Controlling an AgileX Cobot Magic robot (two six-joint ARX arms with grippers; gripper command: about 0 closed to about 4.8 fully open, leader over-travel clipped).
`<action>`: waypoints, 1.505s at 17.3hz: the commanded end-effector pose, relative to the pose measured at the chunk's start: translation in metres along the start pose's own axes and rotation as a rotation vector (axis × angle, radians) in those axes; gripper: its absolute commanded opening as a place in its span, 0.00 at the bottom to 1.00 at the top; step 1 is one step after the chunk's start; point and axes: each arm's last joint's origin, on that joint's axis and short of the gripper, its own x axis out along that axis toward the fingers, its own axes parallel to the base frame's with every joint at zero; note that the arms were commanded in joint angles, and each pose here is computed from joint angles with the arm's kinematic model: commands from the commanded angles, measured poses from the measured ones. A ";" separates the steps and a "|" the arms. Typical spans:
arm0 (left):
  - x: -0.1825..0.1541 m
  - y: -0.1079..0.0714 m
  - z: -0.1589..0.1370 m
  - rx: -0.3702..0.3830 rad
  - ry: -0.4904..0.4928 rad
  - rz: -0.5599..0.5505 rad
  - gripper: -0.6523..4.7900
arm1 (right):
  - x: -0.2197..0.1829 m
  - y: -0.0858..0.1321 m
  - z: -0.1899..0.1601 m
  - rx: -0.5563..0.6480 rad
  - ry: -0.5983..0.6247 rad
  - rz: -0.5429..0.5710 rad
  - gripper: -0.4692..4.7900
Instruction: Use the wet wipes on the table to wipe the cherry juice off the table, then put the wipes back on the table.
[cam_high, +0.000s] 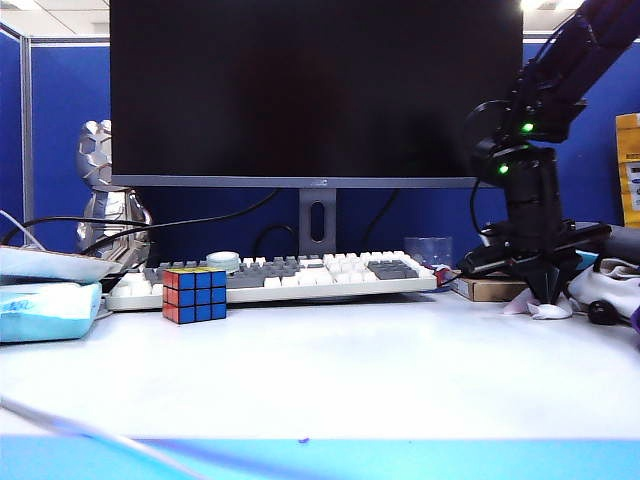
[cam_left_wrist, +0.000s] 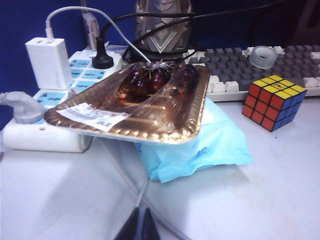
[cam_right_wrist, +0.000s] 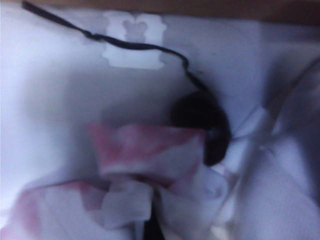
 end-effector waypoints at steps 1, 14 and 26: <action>0.000 0.000 -0.001 -0.004 0.008 -0.004 0.12 | 0.008 0.038 -0.011 -0.131 0.069 0.471 0.08; 0.000 0.000 -0.001 -0.003 0.008 -0.004 0.12 | 0.007 0.028 -0.032 -0.200 0.271 0.096 0.08; 0.000 0.000 -0.001 -0.004 0.008 -0.004 0.12 | -0.033 0.134 -0.077 -0.509 0.419 0.252 0.08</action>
